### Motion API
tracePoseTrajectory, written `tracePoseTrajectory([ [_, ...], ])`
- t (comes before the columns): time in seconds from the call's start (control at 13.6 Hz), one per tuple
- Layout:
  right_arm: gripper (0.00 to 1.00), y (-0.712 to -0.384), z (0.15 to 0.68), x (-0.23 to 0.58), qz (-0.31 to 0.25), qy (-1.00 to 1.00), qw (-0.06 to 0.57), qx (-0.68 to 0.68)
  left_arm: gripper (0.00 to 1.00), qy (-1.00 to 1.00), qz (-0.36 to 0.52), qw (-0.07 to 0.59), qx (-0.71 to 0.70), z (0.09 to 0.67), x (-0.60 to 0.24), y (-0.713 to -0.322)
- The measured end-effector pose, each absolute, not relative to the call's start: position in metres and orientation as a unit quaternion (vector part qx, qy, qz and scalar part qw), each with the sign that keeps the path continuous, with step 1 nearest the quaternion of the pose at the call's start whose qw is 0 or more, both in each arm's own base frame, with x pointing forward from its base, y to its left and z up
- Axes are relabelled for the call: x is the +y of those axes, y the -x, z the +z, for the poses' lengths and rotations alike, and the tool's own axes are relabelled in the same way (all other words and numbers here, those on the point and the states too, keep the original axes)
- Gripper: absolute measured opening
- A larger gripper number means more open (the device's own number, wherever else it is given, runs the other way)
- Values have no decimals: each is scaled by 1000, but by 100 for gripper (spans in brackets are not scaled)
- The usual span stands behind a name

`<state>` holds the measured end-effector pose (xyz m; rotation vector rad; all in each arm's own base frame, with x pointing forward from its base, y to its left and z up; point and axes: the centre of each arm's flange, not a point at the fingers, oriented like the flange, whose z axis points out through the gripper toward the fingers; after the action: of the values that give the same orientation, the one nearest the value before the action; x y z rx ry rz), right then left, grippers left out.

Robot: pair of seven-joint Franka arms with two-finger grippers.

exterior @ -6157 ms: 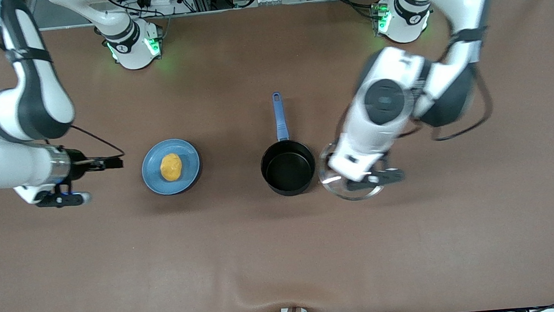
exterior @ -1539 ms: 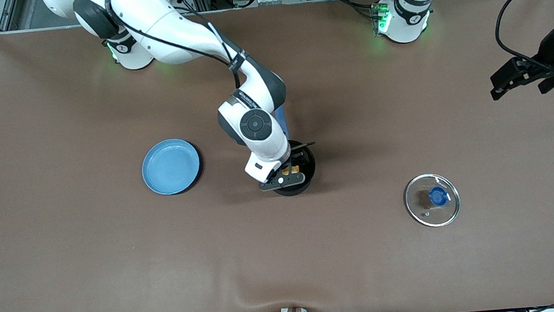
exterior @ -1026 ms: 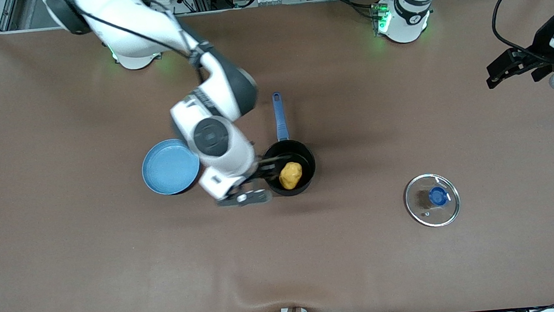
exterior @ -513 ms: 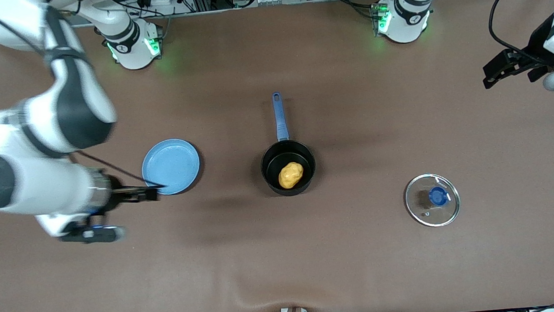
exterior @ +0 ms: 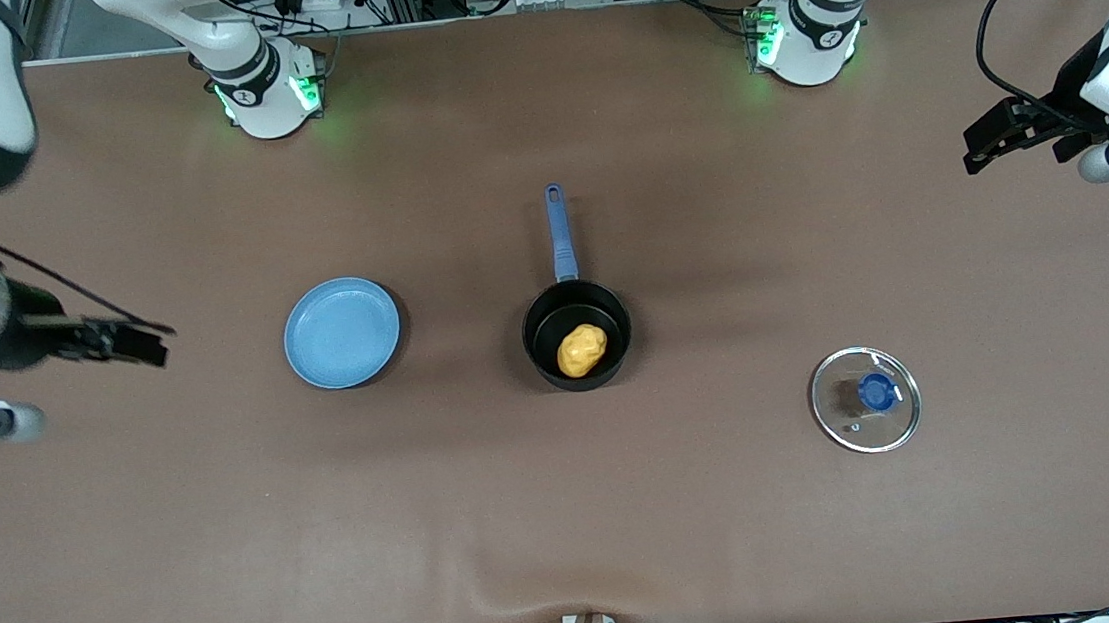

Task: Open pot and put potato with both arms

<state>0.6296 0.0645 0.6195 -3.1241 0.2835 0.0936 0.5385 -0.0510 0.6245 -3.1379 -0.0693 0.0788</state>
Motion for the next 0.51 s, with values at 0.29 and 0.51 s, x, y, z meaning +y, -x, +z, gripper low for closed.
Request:
tracePoseTrajectory([
  [0.29,100,-557,655,38,17,994,2,104,100,999,24,1,-22,619,-50,-533],
  [0.51,100,-525,659,34,24,997,-8,69,100,1000,21,1,-22,618,-50,-530],
])
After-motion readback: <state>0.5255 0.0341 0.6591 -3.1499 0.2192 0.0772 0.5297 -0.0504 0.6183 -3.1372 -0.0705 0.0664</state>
